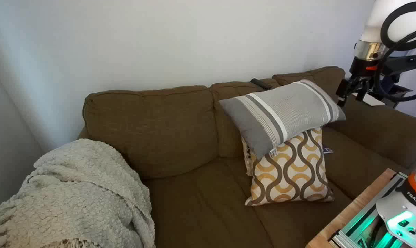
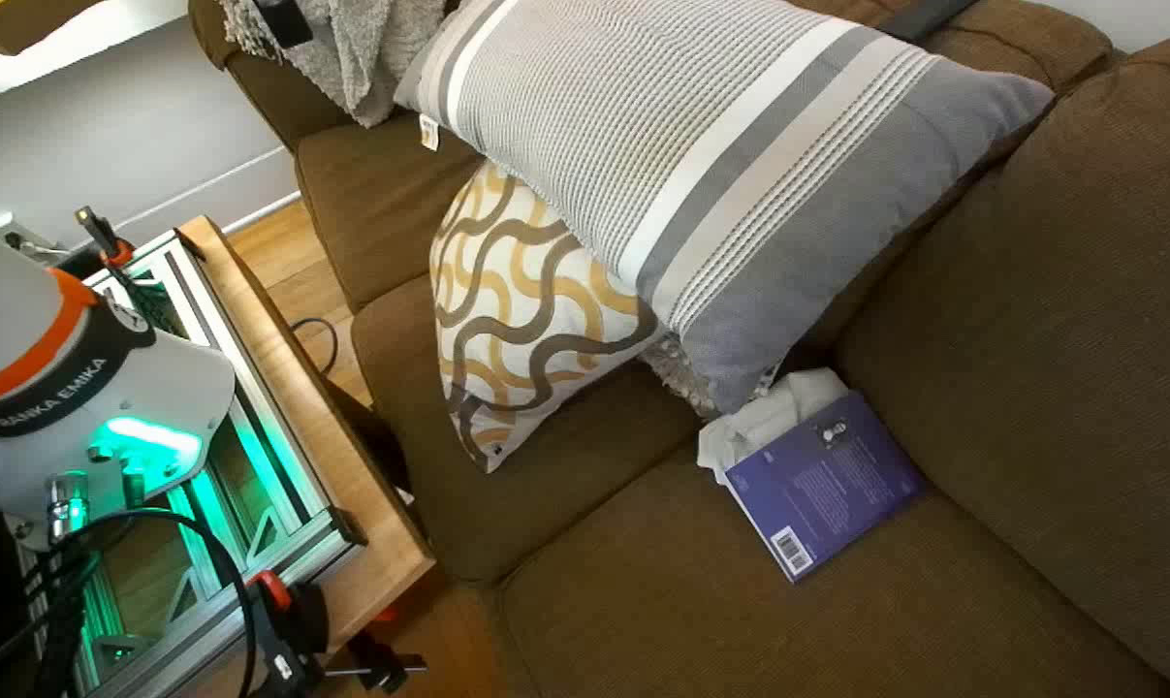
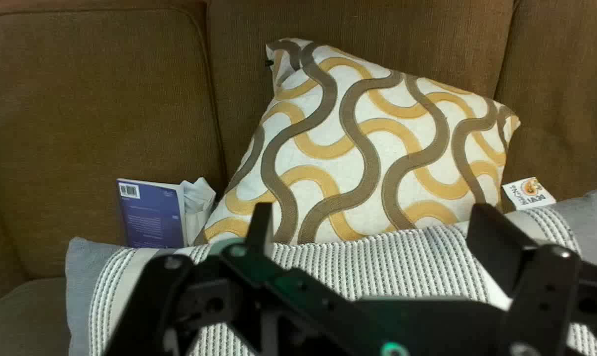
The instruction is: Pick up the black remote and put it on the gray pillow
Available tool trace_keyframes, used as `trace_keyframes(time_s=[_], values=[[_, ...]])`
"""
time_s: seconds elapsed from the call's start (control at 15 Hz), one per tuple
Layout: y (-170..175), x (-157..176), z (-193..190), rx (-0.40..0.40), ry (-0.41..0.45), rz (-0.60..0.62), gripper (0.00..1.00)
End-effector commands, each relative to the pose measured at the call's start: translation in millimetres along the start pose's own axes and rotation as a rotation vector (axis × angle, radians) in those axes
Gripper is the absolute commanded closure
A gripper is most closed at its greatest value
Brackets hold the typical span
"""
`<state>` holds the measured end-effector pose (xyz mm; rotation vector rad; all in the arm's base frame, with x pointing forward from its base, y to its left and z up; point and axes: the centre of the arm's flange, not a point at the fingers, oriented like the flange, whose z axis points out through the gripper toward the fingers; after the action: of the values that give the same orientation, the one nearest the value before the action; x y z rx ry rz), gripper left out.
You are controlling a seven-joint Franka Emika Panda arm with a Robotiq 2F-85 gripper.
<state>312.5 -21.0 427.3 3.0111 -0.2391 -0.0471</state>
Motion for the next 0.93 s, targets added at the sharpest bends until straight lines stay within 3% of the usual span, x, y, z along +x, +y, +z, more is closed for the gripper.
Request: trace_keyframes(time_s=[0.0, 0.27, 0.4, 0.67, 0.87], values=[[0.0, 0.0, 0.0, 0.000, 0.000, 0.000, 0.00], [0.8, -0.2, -1.7, -0.003, 0.018, -0.003, 0.00], [6.9, 18.2, -10.5, 0.022, 0.127, 0.025, 0.00], [36.3, 87.4, -44.7, 0.130, 0.362, 0.089, 0.00], [59.4, 144.7, -68.8, 0.197, 0.432, 0.130, 0.00]])
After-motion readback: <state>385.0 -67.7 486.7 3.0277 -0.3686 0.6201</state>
